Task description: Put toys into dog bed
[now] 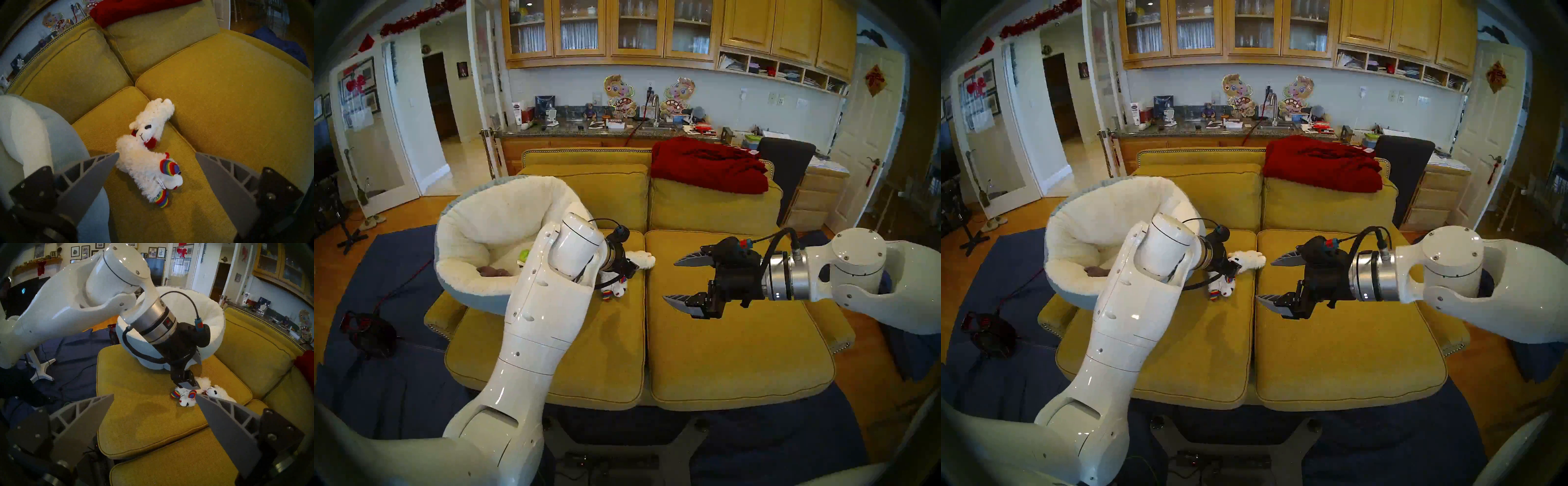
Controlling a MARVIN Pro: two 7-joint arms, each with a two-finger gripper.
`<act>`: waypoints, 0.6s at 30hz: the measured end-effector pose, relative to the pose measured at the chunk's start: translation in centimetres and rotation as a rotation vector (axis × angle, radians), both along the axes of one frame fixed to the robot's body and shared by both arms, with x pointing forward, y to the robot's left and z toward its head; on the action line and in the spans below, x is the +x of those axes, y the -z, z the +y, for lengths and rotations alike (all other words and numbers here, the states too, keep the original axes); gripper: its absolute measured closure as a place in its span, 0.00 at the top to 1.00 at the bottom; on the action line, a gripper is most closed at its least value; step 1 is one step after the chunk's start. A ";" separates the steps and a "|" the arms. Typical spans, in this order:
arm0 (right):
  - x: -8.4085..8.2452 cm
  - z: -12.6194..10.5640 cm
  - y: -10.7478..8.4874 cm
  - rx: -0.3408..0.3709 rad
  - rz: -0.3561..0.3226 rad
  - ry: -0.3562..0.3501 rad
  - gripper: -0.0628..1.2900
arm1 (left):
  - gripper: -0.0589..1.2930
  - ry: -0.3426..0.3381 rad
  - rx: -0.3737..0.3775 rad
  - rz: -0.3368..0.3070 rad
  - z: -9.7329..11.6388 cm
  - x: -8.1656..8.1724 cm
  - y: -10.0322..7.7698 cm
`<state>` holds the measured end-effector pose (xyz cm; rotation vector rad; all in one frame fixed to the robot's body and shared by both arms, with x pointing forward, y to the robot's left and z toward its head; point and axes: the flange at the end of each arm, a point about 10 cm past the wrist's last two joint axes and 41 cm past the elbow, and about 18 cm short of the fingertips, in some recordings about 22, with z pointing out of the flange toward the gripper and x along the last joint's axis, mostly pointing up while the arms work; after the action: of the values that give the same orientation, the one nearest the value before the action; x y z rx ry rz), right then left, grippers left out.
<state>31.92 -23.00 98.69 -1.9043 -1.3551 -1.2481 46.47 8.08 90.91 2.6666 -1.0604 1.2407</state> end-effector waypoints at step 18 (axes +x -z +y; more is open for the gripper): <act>0.0 0.0 0.0 0.000 0.000 0.000 0.97 | 0.94 -0.076 0.059 0.142 -1.1 2.6 4.4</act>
<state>31.93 -23.00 98.70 -1.9042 -1.3552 -1.2483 49.11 6.97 86.56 2.8142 -1.0012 1.0272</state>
